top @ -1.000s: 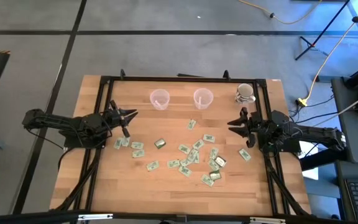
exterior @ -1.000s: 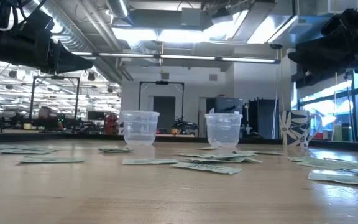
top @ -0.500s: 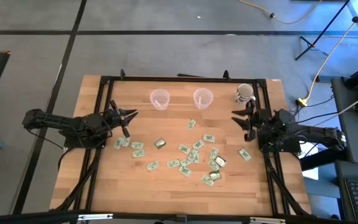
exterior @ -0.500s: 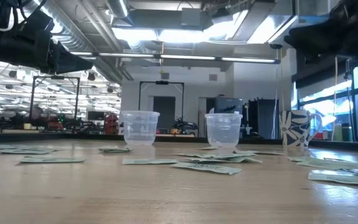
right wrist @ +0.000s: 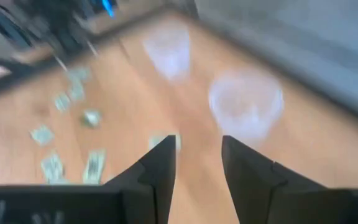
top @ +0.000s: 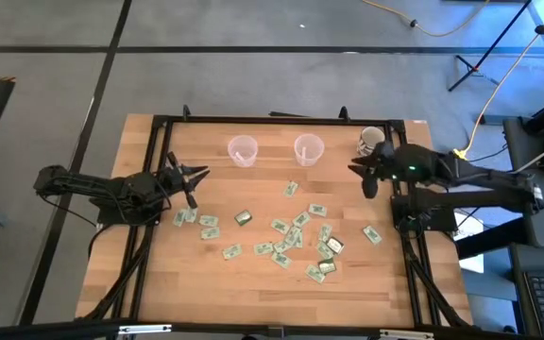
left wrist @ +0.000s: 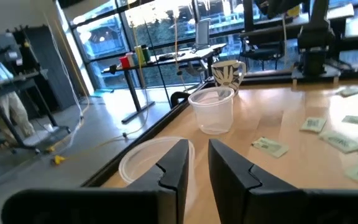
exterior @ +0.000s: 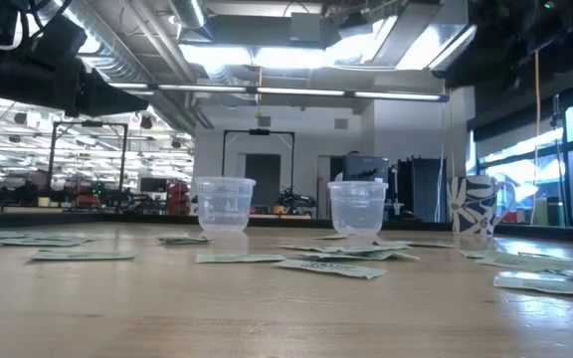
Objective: Pick and place Stevia / Truvia into bins
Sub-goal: Put the stevia packet into the right transparent container
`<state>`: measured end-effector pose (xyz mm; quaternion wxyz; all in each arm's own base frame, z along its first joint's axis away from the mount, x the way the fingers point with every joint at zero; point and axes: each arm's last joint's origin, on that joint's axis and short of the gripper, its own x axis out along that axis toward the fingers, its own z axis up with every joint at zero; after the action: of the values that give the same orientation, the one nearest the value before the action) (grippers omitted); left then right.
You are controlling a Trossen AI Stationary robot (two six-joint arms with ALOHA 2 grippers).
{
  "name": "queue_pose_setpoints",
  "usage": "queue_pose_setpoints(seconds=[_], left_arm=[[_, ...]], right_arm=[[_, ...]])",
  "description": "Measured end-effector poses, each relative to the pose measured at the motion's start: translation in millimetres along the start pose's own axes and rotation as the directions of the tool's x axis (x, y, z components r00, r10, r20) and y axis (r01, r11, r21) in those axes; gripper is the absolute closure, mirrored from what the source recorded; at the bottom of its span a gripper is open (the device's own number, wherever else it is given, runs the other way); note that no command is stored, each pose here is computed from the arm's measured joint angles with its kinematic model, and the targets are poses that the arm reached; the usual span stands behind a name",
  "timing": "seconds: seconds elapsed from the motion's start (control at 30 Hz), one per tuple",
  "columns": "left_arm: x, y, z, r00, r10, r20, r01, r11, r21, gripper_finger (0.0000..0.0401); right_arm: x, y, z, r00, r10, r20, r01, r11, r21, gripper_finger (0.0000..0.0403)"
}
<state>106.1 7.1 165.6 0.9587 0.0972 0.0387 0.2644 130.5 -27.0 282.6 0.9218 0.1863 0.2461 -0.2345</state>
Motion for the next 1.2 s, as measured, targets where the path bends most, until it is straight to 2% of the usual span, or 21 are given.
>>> queue_pose_setpoints(seconds=[0.07,0.13,0.23,0.3,0.37,0.43,0.6,0.7,0.77,0.93,1.07,1.2], left_arm=[[0.0,0.0,0.0,1.000,0.000,0.000,0.000,0.999,0.041,0.0345],[0.0,0.0,0.0,1.000,0.000,0.000,0.000,0.997,0.073,0.0345],[0.0,0.0,0.0,1.000,0.000,0.000,0.000,0.995,0.103,0.0345],[0.0,0.0,0.0,1.000,0.000,0.000,0.000,0.994,0.111,0.0345],[0.0,0.0,0.1,1.000,0.000,0.000,0.000,0.994,0.110,0.0345],[0.0,0.0,0.1,1.000,0.000,0.000,0.000,0.994,0.110,0.0345],[0.0,0.0,0.1,1.000,0.000,0.000,0.000,0.994,0.110,0.0345],[0.0,0.0,0.0,1.000,0.000,0.000,0.000,0.994,0.110,0.0345],[0.0,0.0,0.0,1.000,0.000,0.000,0.000,0.994,0.110,0.0345],[0.0,0.1,0.1,1.000,0.000,0.000,0.000,0.994,0.110,0.0345],[0.0,0.0,0.0,1.000,0.000,0.000,0.000,0.994,0.110,0.0345],[0.0,0.0,0.1,1.000,0.000,0.000,0.000,0.994,0.110,0.0345]], right_arm=[[3.5,4.8,4.2,0.986,-0.044,-0.163,0.056,0.996,0.070,0.0270],[7.0,9.7,5.8,0.944,-0.071,-0.323,0.126,0.980,0.154,0.0270],[15.6,18.0,3.4,0.846,-0.106,-0.522,0.283,0.920,0.273,0.0270],[23.2,23.1,-4.0,0.767,-0.130,-0.628,0.390,0.872,0.296,0.0270],[31.8,28.5,-13.7,0.690,-0.133,-0.712,0.466,0.834,0.295,0.0270],[40.3,33.0,-26.2,0.606,-0.154,-0.780,0.524,0.816,0.246,0.0270],[59.3,37.5,-54.1,0.499,-0.233,-0.834,0.585,0.801,0.126,0.0270],[67.4,40.1,-67.7,0.486,-0.242,-0.839,0.602,0.790,0.121,0.0270],[71.2,41.7,-76.7,0.482,-0.237,-0.843,0.594,0.796,0.115,0.0270],[76.1,50.9,-94.6,0.468,-0.188,-0.864,0.533,0.840,0.106,0.0270],[78.4,62.0,-109.0,0.483,-0.157,-0.862,0.460,0.883,0.098,0.0270],[79.1,71.6,-119.7,0.480,-0.159,-0.863,0.421,0.905,0.067,0.0270]])
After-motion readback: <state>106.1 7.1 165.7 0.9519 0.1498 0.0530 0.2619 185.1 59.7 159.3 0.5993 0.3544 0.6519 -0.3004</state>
